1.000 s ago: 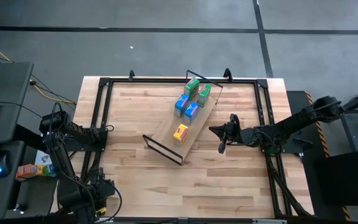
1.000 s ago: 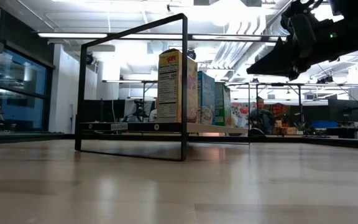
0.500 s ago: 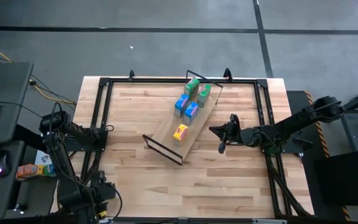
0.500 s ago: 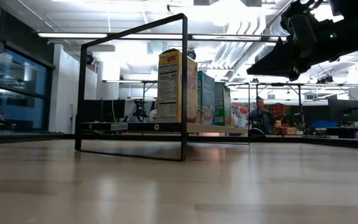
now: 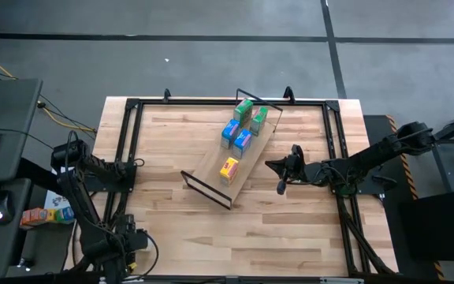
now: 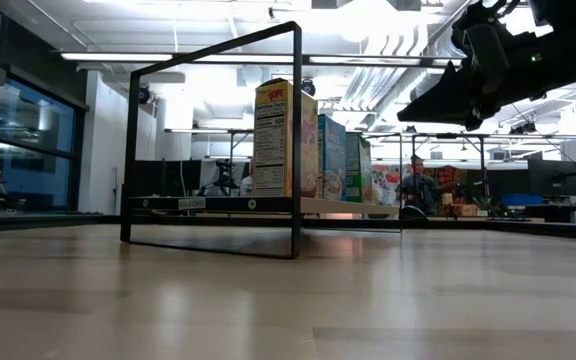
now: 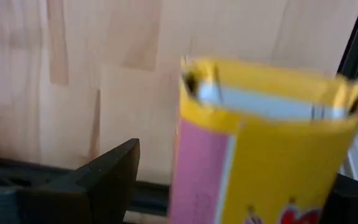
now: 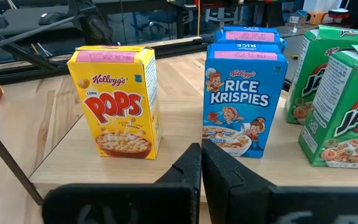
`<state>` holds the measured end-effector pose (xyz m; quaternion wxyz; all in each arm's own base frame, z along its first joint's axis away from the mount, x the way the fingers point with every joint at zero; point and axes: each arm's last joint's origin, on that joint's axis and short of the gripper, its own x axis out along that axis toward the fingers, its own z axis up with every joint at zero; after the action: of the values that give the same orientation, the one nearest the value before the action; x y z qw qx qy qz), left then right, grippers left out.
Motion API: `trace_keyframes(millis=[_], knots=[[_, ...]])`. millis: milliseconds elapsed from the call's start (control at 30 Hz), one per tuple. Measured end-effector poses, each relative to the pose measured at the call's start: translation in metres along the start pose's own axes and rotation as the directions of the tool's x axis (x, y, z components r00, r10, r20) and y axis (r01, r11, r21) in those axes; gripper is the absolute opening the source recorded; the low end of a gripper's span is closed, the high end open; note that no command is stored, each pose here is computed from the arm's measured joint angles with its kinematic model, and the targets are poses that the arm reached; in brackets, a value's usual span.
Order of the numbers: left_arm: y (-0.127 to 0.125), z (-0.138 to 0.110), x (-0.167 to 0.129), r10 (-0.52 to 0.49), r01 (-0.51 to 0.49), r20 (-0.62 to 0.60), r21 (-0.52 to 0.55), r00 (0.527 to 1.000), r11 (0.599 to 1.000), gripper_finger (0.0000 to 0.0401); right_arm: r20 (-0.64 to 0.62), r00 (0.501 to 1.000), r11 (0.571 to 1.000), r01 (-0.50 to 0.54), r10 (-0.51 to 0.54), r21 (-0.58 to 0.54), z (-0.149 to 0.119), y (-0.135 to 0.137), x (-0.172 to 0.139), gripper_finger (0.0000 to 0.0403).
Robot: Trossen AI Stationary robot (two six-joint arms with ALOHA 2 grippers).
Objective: Stack cereal on shelf
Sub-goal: Put the yellow cereal box aligned with the other yellow cereal box on the shelf
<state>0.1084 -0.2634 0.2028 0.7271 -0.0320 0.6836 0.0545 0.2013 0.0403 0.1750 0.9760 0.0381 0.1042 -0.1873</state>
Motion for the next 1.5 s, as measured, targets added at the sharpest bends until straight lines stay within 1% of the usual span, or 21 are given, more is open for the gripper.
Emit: trace_keyframes(millis=[167,267,367,533,667,767,900,1000,1100,1200,1367,1467,1500], knots=[[0.000,0.002,-0.001,0.003,-0.004,0.034,0.029,0.999,1.000,0.0295,0.000,1.000,1.000,0.000,0.000,0.007,0.000,0.000,0.000,0.0000],[0.000,0.002,-0.001,0.004,-0.005,0.036,0.029,0.999,1.000,0.0277,0.000,1.000,1.000,0.000,0.000,0.007,0.000,0.000,0.000,0.0000],[0.000,0.001,-0.001,0.000,-0.001,0.023,0.039,1.000,0.999,0.0244,0.000,1.000,1.000,0.000,0.000,0.007,0.000,0.000,0.000,0.0000],[0.000,0.005,-0.005,-0.009,0.008,0.013,0.085,1.000,0.996,0.0174,0.000,1.000,1.000,0.000,0.000,0.007,0.000,0.000,0.000,0.0000],[-0.003,0.016,-0.026,-0.051,0.045,0.032,0.147,0.998,0.988,0.0129,0.000,1.000,1.000,0.000,0.000,0.007,0.000,0.000,0.000,0.0000],[0.002,0.027,-0.049,-0.074,0.056,0.092,0.178,0.993,0.982,0.0112,0.000,1.000,1.000,0.000,0.000,0.007,0.000,0.000,0.000,0.0000],[0.022,0.042,-0.083,-0.059,0.020,0.190,0.202,0.980,0.979,0.0107,0.000,1.000,1.000,0.000,0.000,0.007,0.000,0.000,0.000,0.0000],[0.045,0.055,-0.110,-0.004,-0.045,0.253,0.189,0.968,0.981,0.0109,0.000,1.000,1.000,0.000,0.000,0.007,0.000,0.000,0.000,0.0000],[0.071,0.073,-0.137,0.058,-0.114,0.360,0.136,0.931,0.984,0.0109,0.000,1.000,1.000,0.000,0.000,0.007,0.000,0.000,0.000,0.0000],[0.096,0.094,-0.161,0.090,-0.145,0.453,0.088,0.887,0.985,0.0110,0.000,1.000,1.000,0.000,0.000,0.007,0.000,0.000,0.000,0.0000],[0.132,0.132,-0.187,0.133,-0.172,0.526,0.025,0.840,0.985,0.0110,0.000,1.000,1.000,0.000,0.000,0.007,0.000,0.000,0.000,0.0000],[0.155,0.155,-0.193,0.171,-0.178,0.563,-0.043,0.809,0.983,0.0110,0.000,1.000,1.000,0.000,0.000,0.023,0.000,0.000,0.000,0.0000],[0.163,0.162,-0.194,0.181,-0.166,0.573,-0.079,0.800,0.983,0.0110,-0.002,1.000,1.000,0.001,-0.001,0.027,0.000,0.000,0.000,0.0000]])
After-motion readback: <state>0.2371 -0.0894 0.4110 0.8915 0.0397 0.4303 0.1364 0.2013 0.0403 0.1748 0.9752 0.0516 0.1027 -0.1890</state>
